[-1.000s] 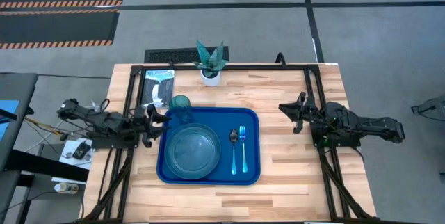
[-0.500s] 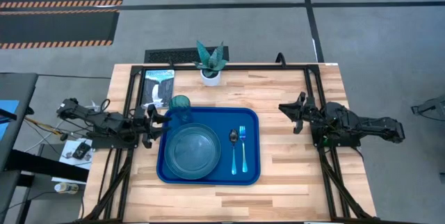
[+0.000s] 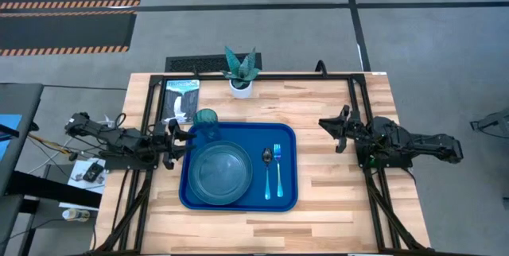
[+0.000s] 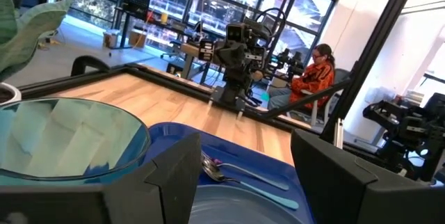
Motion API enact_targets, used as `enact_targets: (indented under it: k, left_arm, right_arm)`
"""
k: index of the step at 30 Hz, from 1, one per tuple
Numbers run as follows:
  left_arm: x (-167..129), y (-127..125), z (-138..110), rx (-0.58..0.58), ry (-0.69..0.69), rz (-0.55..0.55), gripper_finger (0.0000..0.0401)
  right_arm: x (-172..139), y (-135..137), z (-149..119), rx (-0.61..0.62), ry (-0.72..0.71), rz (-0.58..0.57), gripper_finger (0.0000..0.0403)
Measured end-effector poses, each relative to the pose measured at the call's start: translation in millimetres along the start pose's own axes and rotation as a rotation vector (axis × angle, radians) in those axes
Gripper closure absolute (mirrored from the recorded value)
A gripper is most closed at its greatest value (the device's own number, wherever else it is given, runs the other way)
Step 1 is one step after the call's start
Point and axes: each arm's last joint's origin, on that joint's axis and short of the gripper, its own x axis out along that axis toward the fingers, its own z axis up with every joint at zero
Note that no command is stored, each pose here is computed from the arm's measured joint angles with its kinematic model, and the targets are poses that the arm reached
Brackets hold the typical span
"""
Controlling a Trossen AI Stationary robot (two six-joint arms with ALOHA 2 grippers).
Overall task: Pick and place plate/cup/fork/spoon on tray
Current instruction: Return to Home Position
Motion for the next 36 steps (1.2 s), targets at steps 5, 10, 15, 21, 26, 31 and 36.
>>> enact_targets:
  k: [5,10,15,21,26,31,36]
  left_arm:
    - [0.0,0.0,0.0,-0.002,0.000,0.000,0.0189]
    - [0.0,0.0,0.0,0.000,0.000,-0.001,0.0189]
    - [0.0,-0.1,0.0,0.002,0.001,-0.002,0.0189]
    - [0.0,-0.1,0.0,0.005,0.001,-0.002,0.0189]
    - [0.0,-0.1,-0.1,-0.003,0.001,-0.002,0.0189]
    - [0.0,-0.1,-0.1,0.005,0.001,-0.003,0.0189]
    - [0.0,-0.1,-0.1,-0.002,0.001,-0.003,0.0189]
  right_arm:
    - [0.0,0.0,0.0,0.000,0.000,0.000,0.0326]
    - [0.0,0.0,0.0,0.000,0.000,0.000,0.0326]
    - [0.0,0.0,0.0,0.000,0.000,0.000,0.0326]
    - [0.0,0.0,0.0,0.000,0.000,0.000,0.0326]
    - [0.0,0.0,0.0,0.000,0.000,0.000,0.0326]
    - [0.0,0.0,0.0,0.000,0.000,0.000,0.0326]
    - [0.0,0.0,0.0,0.000,0.000,0.000,0.0326]
